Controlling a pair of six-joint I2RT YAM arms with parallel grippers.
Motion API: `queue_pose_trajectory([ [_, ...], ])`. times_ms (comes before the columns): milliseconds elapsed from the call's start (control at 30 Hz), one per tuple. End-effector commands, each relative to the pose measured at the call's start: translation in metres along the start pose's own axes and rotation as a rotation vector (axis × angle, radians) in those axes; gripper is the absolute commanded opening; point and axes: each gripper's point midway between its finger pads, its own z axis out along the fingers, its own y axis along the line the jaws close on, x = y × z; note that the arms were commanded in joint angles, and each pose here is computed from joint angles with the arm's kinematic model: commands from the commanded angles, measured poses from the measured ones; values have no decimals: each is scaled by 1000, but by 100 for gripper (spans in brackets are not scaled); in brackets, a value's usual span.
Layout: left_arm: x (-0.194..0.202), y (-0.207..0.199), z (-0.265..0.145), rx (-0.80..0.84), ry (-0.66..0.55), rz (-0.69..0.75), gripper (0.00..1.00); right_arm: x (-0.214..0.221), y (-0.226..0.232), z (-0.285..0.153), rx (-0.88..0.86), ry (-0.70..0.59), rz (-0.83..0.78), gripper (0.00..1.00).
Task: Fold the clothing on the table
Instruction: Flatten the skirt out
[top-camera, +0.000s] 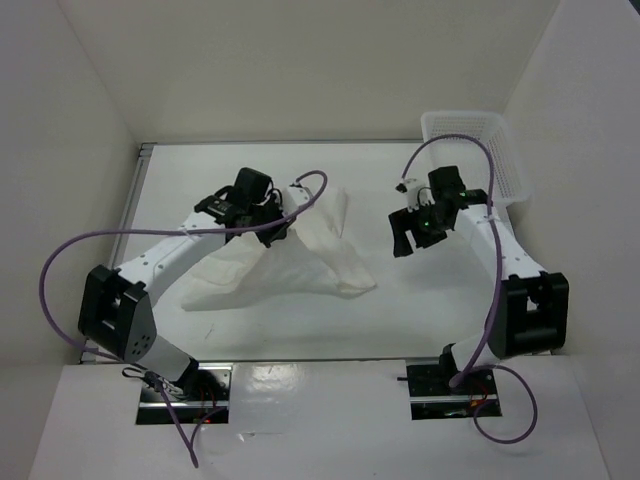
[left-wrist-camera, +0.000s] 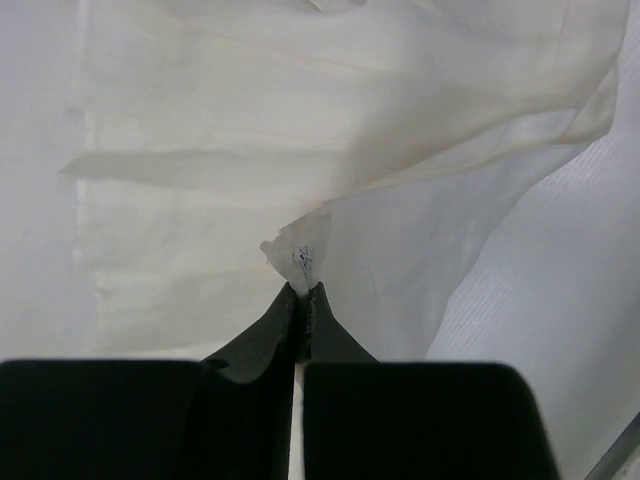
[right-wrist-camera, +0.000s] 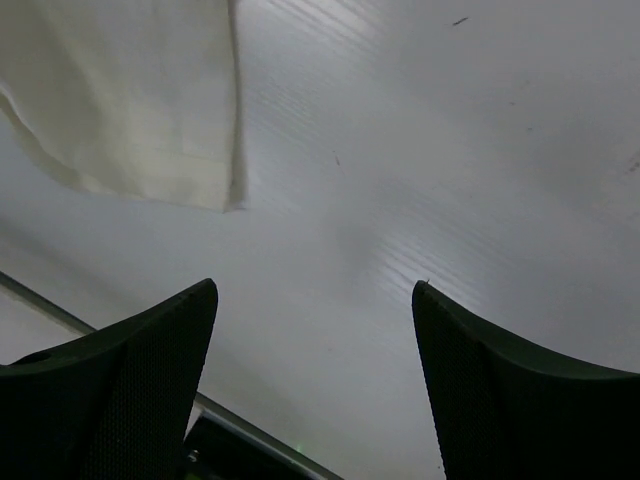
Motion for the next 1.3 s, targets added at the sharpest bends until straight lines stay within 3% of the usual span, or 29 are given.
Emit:
queue_pose_trajectory([
  [0,-8,5,-26,-13,-42,-50,0,-8,12,16,-3,46,-77,83],
  [300,18,1,-36,4,-34,-131,0,1,64,74,-156,201,-172,77],
  [400,28,2,-41,-3,-19,-153,0,-7,84,94,-233,215,-174,68],
  [567,36,4,-46,-9,-14,-177,0,-13,86,112,-270,223,-155,65],
  [1167,46,-4,-56,-3,-19,-201,0,28,131,141,-459,361,-151,62],
  [1267,46,-4,-56,-3,-19,-201,0,31,136,147,-477,376,-150,57],
])
